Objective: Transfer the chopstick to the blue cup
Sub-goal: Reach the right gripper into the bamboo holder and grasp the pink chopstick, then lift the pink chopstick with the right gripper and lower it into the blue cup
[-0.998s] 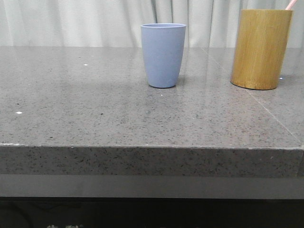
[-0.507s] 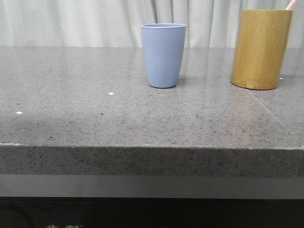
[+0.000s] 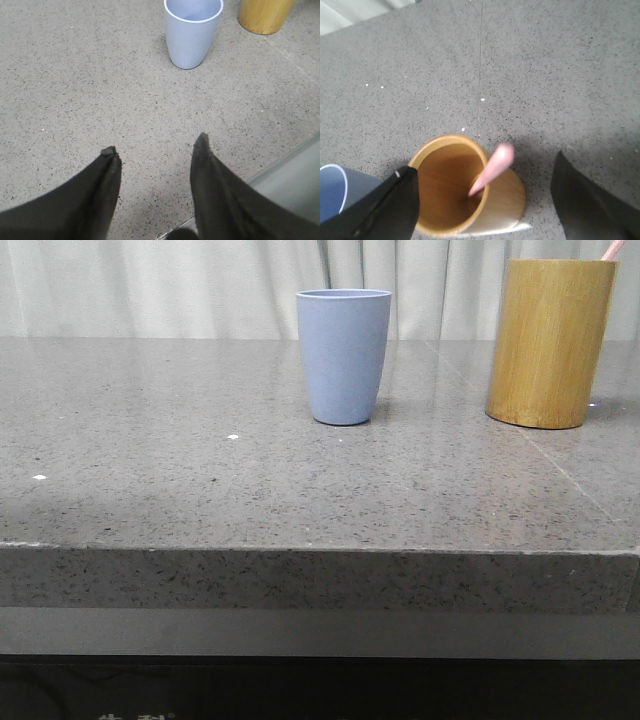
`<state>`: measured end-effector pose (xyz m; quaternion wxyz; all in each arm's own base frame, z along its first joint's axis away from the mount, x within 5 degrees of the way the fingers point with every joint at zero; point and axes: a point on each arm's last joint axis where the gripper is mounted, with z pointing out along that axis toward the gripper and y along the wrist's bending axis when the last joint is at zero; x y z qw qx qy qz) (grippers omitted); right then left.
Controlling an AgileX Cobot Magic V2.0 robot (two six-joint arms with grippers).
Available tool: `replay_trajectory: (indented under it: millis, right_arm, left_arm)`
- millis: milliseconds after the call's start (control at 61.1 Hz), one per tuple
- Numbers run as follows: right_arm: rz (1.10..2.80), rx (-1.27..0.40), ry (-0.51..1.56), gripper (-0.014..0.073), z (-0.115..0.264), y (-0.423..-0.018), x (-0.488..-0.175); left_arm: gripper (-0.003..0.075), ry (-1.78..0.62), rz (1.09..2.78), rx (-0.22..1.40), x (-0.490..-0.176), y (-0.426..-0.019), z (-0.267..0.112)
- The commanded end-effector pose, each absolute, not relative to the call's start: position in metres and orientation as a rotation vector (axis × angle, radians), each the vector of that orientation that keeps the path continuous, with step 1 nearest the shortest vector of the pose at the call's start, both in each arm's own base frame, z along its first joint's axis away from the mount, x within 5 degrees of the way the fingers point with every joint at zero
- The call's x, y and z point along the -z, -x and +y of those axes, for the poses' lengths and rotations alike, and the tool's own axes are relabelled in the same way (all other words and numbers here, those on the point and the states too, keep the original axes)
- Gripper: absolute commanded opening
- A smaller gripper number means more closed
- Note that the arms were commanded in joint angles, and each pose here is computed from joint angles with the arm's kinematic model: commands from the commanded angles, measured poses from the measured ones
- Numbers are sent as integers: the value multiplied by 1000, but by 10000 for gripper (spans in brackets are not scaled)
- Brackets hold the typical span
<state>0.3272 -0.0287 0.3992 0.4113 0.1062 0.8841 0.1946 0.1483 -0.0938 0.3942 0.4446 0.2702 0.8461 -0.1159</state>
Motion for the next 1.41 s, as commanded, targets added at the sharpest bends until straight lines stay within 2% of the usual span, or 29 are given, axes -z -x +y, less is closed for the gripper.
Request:
replay_trajectory:
  millis: [0, 213, 442, 916, 1014, 1145, 1391]
  right_arm:
    - [2162, -513, -240, 561, -30, -337, -419]
    - [2265, -573, -170, 544, -30, -362, -412]
    - [2268, -575, -153, 318, -30, -362, -414]
    - [2256, -575, -102, -29, -28, -358, -431]
    - [2245, -561, -78, -61, -27, -355, -441]
    - [2200, -540, -21, -59, -24, -344, -463]
    - [2020, -370, 150, -59, -4, -295, -522]
  left_arm:
    - [333, -620, 1994, 326, -411, -148, -94]
    - [333, -620, 1994, 326, -411, -148, -94]
    - [333, -621, 1996, 326, -410, -148, -94]
    - [333, -621, 1996, 326, -410, -148, -94]
    - [333, -621, 1996, 326, -410, -148, -94]
    - [333, -621, 1996, 326, -410, -148, -94]
    - [333, -619, 1991, 327, -411, -148, -94]
